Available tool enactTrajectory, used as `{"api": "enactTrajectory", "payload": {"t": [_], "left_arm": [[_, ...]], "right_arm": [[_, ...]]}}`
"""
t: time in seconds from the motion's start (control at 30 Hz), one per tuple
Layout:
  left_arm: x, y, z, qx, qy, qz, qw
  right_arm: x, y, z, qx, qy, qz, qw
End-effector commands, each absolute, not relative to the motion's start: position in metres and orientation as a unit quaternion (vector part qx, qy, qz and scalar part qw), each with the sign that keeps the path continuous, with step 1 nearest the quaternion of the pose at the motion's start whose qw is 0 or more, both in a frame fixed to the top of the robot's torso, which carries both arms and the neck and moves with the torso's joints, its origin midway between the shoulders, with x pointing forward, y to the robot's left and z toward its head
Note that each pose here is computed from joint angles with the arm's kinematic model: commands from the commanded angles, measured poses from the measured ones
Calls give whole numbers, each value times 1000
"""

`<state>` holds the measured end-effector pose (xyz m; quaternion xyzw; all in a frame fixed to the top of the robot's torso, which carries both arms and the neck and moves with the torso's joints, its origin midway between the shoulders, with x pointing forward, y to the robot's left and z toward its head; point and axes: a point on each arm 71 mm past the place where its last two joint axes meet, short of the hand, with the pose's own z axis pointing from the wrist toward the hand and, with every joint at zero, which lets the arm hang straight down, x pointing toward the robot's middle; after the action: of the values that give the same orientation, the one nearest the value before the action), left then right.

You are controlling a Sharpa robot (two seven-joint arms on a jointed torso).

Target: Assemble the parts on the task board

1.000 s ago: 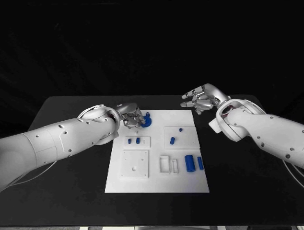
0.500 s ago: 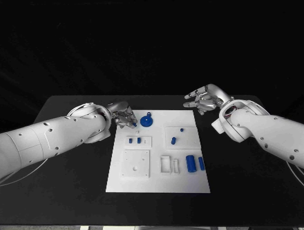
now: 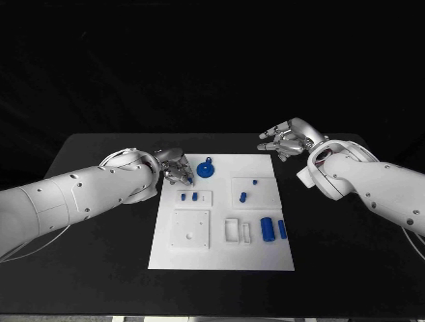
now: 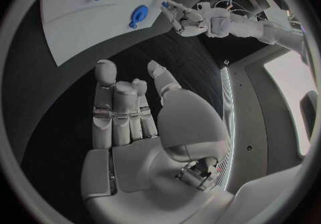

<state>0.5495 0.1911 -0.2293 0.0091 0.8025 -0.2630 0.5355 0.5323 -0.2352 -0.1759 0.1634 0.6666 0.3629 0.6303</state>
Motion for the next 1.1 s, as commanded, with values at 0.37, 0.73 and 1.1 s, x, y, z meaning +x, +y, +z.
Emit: {"api": "enactTrajectory", "payload": {"t": [0.37,0.73,1.1], "left_arm": [[548,183,-239,26,806,-262,530],[549,184,-241,29,808,-256,531],[550,185,-242,33,807,-252,532]], "right_arm": [[532,-234,-176,159,667,366,629],[532,-234,-176,159,668,366,629],[532,-234,-176,159,668,366,629]]}}
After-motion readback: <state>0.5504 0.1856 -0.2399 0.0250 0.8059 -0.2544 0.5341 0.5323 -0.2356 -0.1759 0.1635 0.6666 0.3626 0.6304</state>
